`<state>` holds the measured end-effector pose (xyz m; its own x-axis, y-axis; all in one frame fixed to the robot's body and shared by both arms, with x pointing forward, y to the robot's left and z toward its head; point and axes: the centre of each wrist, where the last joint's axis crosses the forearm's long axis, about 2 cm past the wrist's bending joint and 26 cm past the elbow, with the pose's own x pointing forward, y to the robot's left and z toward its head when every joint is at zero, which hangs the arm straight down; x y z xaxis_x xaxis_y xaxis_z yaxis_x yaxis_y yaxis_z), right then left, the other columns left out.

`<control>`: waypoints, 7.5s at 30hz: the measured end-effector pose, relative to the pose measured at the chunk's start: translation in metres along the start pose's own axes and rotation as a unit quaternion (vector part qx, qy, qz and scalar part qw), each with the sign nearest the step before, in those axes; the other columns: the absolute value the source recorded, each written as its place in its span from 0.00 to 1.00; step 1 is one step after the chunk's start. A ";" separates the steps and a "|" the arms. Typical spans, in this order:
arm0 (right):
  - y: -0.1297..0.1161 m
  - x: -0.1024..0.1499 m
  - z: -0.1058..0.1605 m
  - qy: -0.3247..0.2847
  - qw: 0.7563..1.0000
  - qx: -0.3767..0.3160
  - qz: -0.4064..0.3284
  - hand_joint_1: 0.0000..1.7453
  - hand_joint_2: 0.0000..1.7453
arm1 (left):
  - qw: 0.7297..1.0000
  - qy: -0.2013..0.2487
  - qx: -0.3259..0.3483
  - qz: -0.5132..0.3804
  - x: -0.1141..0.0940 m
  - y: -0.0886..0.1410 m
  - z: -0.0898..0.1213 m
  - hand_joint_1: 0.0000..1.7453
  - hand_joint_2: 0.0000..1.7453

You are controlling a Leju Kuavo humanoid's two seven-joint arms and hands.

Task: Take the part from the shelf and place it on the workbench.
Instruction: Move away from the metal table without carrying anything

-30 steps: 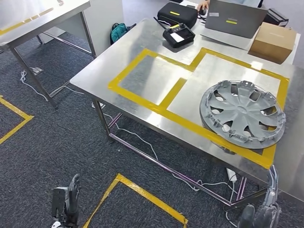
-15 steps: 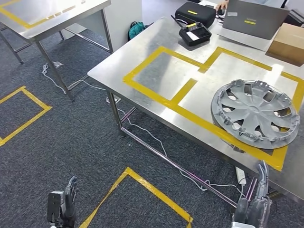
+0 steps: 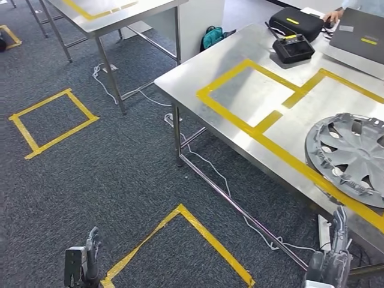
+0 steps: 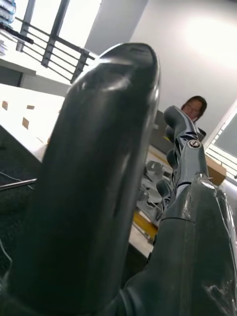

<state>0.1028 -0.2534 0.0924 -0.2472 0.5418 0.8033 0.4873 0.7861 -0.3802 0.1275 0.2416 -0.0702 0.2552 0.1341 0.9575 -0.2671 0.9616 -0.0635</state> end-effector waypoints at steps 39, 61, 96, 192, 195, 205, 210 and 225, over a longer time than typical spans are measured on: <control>-0.043 -0.063 -0.027 0.032 0.998 0.009 0.044 0.00 0.00 | 1.000 -0.013 0.013 0.003 0.008 -0.035 0.001 0.00 0.00; -0.017 -0.057 -0.023 0.035 0.998 0.036 0.037 0.00 0.00 | 0.999 -0.014 0.039 0.025 0.002 -0.010 0.021 0.00 0.00; 0.043 -0.088 0.030 0.209 0.975 0.078 0.019 0.00 0.00 | 0.998 -0.018 0.059 0.028 0.002 0.035 0.013 0.00 0.00; 0.066 -0.142 0.116 0.473 0.871 0.132 0.020 0.00 0.00 | 0.993 0.042 0.108 0.022 -0.021 0.055 0.041 0.00 0.00; 0.069 -0.141 0.116 0.473 0.870 0.133 0.017 0.00 0.00 | 0.993 0.040 0.111 0.021 -0.021 0.057 0.040 0.00 0.00; 0.070 -0.140 0.116 0.475 0.869 0.141 0.002 0.00 0.00 | 0.993 0.037 0.113 0.021 -0.020 0.059 0.039 0.00 0.00; 0.072 -0.139 0.116 0.478 0.866 0.144 -0.016 0.00 0.00 | 0.993 0.037 0.109 0.020 -0.019 0.060 0.038 0.00 0.00; 0.068 -0.141 0.117 0.481 0.867 0.128 -0.035 0.00 0.00 | 0.993 0.036 0.112 0.023 -0.020 0.063 0.041 0.00 0.00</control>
<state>0.0733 -0.2413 -0.1003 0.6040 0.0882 0.7921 0.2668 0.9142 -0.3052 0.0675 0.2898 -0.0814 0.3025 0.2008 0.9318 -0.4774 0.8780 -0.0342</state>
